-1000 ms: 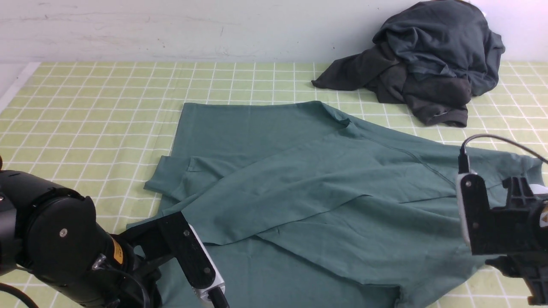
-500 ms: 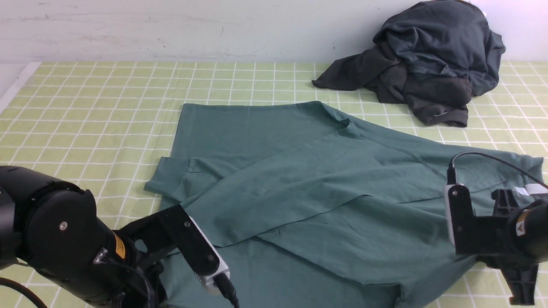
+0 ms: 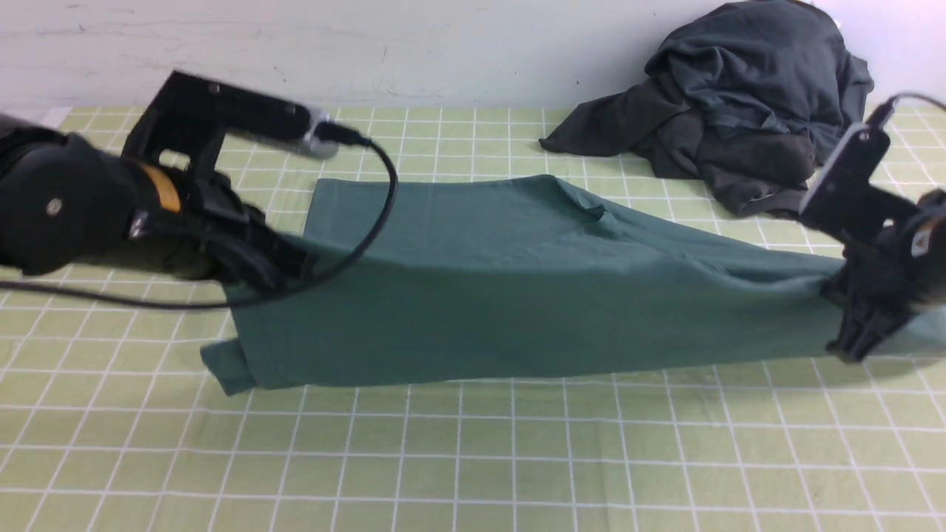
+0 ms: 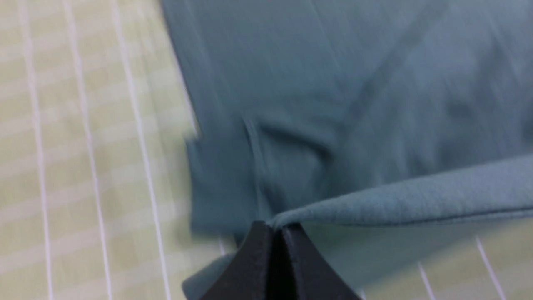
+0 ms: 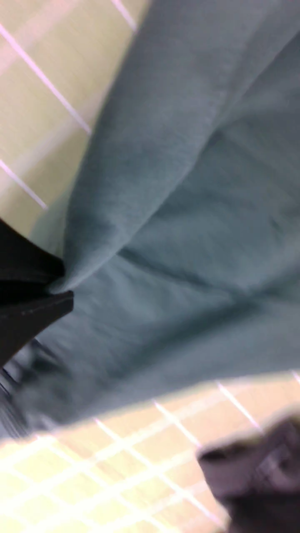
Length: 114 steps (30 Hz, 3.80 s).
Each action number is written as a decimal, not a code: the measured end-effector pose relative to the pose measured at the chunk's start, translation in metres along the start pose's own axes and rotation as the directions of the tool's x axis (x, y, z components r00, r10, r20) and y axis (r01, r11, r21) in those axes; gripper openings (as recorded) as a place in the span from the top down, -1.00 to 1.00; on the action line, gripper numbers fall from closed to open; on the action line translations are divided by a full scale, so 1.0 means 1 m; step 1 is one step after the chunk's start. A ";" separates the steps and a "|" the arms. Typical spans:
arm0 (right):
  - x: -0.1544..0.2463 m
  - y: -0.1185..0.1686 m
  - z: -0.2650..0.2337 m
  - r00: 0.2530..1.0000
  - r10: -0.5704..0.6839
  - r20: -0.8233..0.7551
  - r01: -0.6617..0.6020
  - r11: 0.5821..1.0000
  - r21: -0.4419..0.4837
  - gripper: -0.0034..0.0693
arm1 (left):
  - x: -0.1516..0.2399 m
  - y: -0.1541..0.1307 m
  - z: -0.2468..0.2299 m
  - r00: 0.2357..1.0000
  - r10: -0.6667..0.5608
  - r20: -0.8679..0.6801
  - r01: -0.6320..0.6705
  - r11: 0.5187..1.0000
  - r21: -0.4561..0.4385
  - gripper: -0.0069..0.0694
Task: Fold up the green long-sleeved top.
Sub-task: Use both arms to drag the lower edge of the fabric forward and fold it over the upper edge, then use the right arm to clamp the right edge of the fabric
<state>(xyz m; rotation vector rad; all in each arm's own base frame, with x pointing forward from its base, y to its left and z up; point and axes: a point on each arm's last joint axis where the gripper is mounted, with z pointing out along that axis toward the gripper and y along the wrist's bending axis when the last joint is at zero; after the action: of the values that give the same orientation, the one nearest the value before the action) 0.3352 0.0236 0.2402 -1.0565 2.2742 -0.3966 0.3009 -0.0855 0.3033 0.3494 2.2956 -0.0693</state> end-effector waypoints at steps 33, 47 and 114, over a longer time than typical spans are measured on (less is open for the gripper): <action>-0.059 -0.105 0.129 0.775 0.624 -0.104 -0.628 0.778 -0.015 0.40 | -0.114 0.070 0.213 0.982 -0.117 -0.145 0.106 0.991 -0.082 -0.07; -0.136 0.005 0.218 0.834 0.443 0.330 -0.313 0.871 -0.379 0.94 | -0.071 -0.008 0.248 0.923 0.105 -0.369 0.044 0.926 0.375 0.83; 0.099 -0.118 0.142 0.058 0.985 -0.161 -0.998 0.053 -0.034 -0.54 | 0.160 0.003 -0.104 0.995 0.047 -0.086 -0.045 0.999 0.021 0.83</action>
<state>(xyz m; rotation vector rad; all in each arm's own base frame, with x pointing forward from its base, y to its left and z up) 0.4433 -0.1309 0.1491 0.7757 2.4924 0.3669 0.1246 -0.0298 0.2580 0.4228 2.3727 -0.0537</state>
